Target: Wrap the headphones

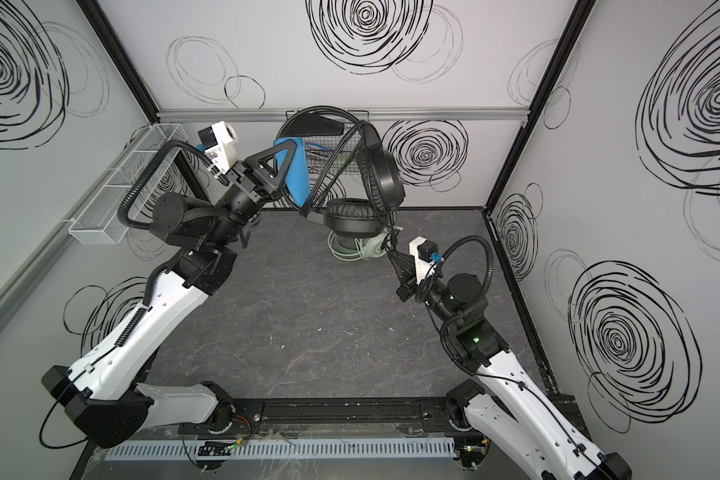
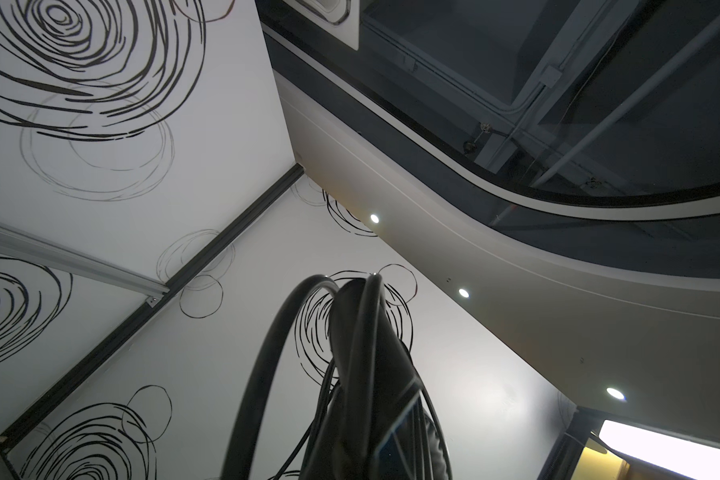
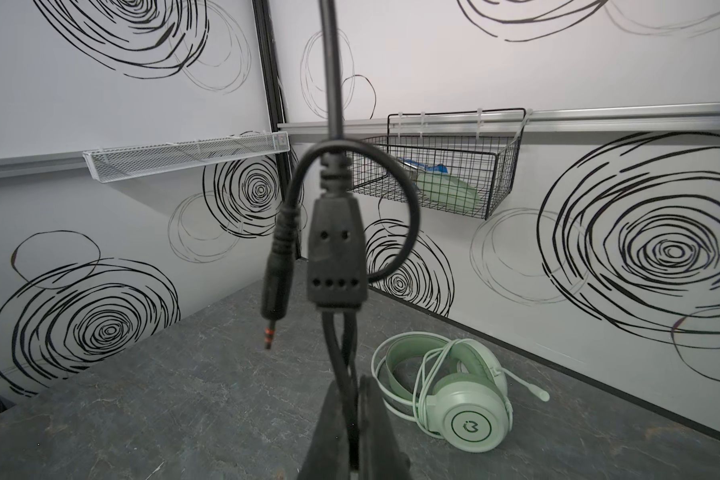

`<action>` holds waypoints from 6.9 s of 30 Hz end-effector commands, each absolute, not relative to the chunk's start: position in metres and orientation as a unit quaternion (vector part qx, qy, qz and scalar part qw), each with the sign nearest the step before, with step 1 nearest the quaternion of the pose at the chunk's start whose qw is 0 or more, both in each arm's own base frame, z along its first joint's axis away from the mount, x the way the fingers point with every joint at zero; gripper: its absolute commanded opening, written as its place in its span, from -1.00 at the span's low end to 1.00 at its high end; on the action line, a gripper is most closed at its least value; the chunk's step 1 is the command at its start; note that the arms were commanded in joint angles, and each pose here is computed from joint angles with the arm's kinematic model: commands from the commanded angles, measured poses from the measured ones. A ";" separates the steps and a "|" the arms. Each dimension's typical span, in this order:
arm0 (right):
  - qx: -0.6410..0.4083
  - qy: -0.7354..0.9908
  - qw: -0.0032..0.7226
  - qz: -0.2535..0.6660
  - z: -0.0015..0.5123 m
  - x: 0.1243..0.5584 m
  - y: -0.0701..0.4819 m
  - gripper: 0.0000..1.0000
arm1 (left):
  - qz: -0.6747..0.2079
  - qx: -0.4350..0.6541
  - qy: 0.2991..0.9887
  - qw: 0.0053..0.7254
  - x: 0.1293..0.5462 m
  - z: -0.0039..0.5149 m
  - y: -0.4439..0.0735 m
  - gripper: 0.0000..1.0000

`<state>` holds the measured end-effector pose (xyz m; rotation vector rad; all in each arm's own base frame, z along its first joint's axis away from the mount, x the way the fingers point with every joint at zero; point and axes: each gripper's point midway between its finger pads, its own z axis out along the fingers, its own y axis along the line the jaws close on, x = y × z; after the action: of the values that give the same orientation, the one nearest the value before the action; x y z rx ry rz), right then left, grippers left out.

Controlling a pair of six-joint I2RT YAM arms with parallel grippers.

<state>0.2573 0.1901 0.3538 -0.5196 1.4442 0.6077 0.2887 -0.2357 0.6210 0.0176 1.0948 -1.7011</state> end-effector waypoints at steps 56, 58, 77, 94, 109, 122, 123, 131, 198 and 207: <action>-0.365 0.622 0.632 0.284 0.433 0.199 0.297 -1.00 | -0.536 -0.095 0.613 0.572 0.369 0.487 -0.265 -1.00; -0.377 0.631 0.625 0.263 0.434 0.201 0.295 -1.00 | -0.511 -0.085 0.635 0.572 0.369 0.474 -0.262 -1.00; -0.427 0.664 0.609 0.084 0.421 0.223 0.254 -1.00 | -0.418 0.016 0.773 0.477 0.350 0.385 -0.263 -1.00; -0.471 0.675 0.565 -0.057 0.340 0.258 0.221 -1.00 | -0.456 0.084 0.812 0.354 0.325 0.312 -0.302 -1.00; -0.488 0.745 0.454 0.024 0.202 0.240 0.215 -1.00 | -0.475 0.055 0.846 0.235 0.291 0.178 -0.320 -1.00; -0.445 0.808 0.385 0.024 0.127 0.254 0.203 -0.95 | -0.468 0.069 0.859 0.197 0.280 0.127 -0.333 -1.00; -0.437 0.814 0.382 0.022 0.124 0.257 0.202 -0.91 | -0.468 0.071 0.859 0.195 0.279 0.125 -0.334 -1.00; -0.353 0.874 0.332 0.033 0.099 0.283 0.196 -0.58 | -0.470 0.067 0.860 0.186 0.272 0.111 -0.334 -1.00; -0.463 0.789 0.312 0.258 0.178 0.153 0.253 0.97 | -0.435 -0.130 0.862 0.226 0.316 0.065 -0.272 -1.00; -0.369 0.867 0.277 0.189 0.166 0.184 0.254 0.80 | -0.435 -0.158 0.845 0.269 0.329 0.074 -0.246 -1.00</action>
<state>0.1726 0.2526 0.1491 -1.1495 2.2634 0.5509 0.3059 -0.2552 0.0446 -0.3980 2.4476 -1.1468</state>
